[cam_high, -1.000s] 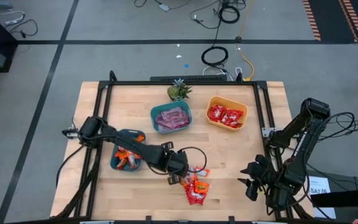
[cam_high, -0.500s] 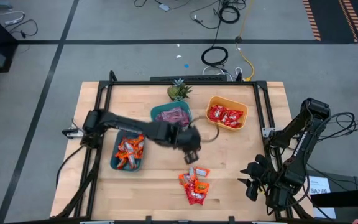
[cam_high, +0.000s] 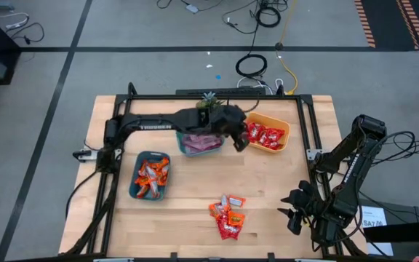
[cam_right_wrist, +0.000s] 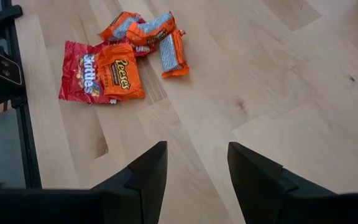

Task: Sort candy
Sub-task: Put the red candy into the yellow bin

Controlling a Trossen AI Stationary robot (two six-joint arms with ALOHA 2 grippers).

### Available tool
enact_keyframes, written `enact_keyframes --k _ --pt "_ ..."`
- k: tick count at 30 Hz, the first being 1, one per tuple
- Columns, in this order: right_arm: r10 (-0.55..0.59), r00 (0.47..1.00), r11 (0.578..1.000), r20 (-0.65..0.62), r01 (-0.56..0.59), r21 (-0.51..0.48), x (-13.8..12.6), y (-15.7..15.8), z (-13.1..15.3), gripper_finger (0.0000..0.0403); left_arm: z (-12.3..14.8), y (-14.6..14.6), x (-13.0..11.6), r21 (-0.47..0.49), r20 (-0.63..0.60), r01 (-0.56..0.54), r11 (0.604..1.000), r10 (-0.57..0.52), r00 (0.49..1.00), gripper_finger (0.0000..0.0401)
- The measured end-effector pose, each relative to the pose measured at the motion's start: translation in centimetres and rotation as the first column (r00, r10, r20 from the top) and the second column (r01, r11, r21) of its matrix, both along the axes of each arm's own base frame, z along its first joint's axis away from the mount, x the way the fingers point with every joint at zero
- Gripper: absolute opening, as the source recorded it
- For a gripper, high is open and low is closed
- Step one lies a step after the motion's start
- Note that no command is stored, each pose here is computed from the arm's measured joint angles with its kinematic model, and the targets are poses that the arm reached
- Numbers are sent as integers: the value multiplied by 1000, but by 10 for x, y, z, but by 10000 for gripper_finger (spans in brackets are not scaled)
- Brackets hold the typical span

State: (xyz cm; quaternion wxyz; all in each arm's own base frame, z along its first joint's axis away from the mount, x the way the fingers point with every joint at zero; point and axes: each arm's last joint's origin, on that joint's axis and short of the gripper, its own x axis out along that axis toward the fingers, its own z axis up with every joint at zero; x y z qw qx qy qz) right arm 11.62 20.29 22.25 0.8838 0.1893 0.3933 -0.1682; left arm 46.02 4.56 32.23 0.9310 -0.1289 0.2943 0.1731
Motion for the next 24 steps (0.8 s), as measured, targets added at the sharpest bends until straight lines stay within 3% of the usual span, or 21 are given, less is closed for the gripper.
enact_keyframes --k 9,24 --pt "-45 999 999 28 46 -23 0 -4 0 160 -22 36 25 -27 136 -6 1000 9 991 30" --pt "-74 997 997 35 74 4 0 -4 0 160 -105 50 79 9 342 -24 1000 20 939 31"
